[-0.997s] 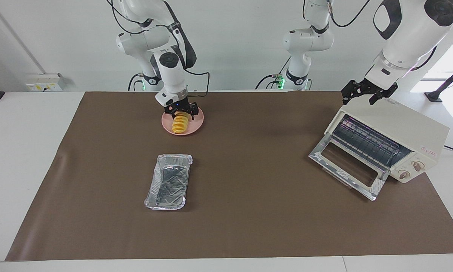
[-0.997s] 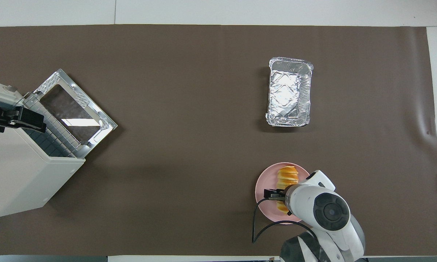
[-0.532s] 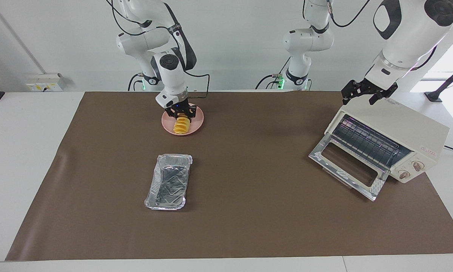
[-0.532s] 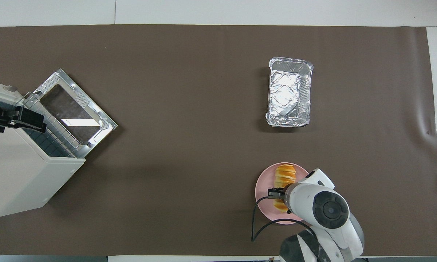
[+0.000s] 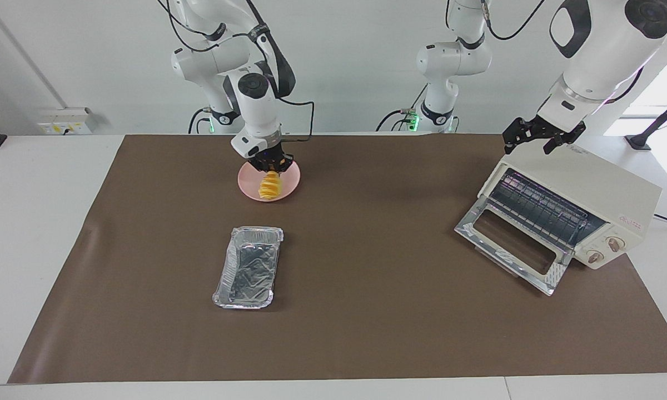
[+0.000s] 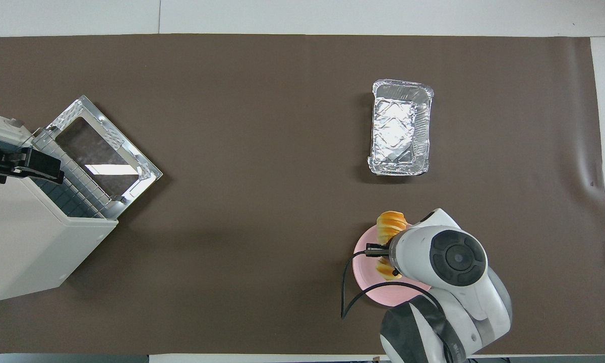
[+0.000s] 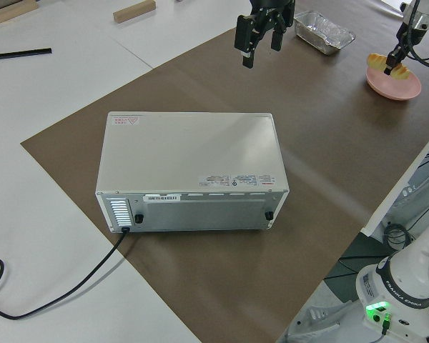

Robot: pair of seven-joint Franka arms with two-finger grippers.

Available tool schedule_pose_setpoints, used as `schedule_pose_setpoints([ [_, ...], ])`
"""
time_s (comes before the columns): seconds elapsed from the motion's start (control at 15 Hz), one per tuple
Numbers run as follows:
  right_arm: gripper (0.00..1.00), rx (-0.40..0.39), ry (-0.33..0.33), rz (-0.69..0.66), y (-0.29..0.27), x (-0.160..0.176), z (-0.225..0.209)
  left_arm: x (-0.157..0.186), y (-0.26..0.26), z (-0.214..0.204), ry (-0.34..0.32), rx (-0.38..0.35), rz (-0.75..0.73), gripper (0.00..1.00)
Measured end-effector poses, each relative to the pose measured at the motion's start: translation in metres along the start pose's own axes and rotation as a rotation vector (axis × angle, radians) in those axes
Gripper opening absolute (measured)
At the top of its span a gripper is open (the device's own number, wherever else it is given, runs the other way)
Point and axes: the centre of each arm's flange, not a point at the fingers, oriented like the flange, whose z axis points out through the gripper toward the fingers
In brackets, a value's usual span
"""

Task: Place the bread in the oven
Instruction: 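Carry the bread rolls with the right gripper over the foil tray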

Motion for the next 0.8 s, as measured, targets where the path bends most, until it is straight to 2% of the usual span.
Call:
schedule_pose_setpoints([
  [0.2, 0.15, 0.03, 0.04, 0.005, 0.015, 0.044, -0.076, 0.0, 0.0, 0.0, 0.0, 0.0, 0.0, 1.0],
  [0.33, 0.14, 0.051, 0.081, -0.04, 0.046, 0.076, -0.108, 0.0, 0.0, 0.0, 0.0, 0.0, 0.0, 1.0],
  [0.53, 0.14, 0.09, 0.09, -0.065, 0.081, 0.118, -0.122, 0.0, 0.0, 0.0, 0.0, 0.0, 0.0, 1.0],
  [0.8, 0.14, 0.089, 0.085, -0.087, 0.068, 0.168, -0.115, 0.0, 0.0, 0.0, 0.0, 0.0, 0.0, 1.0],
])
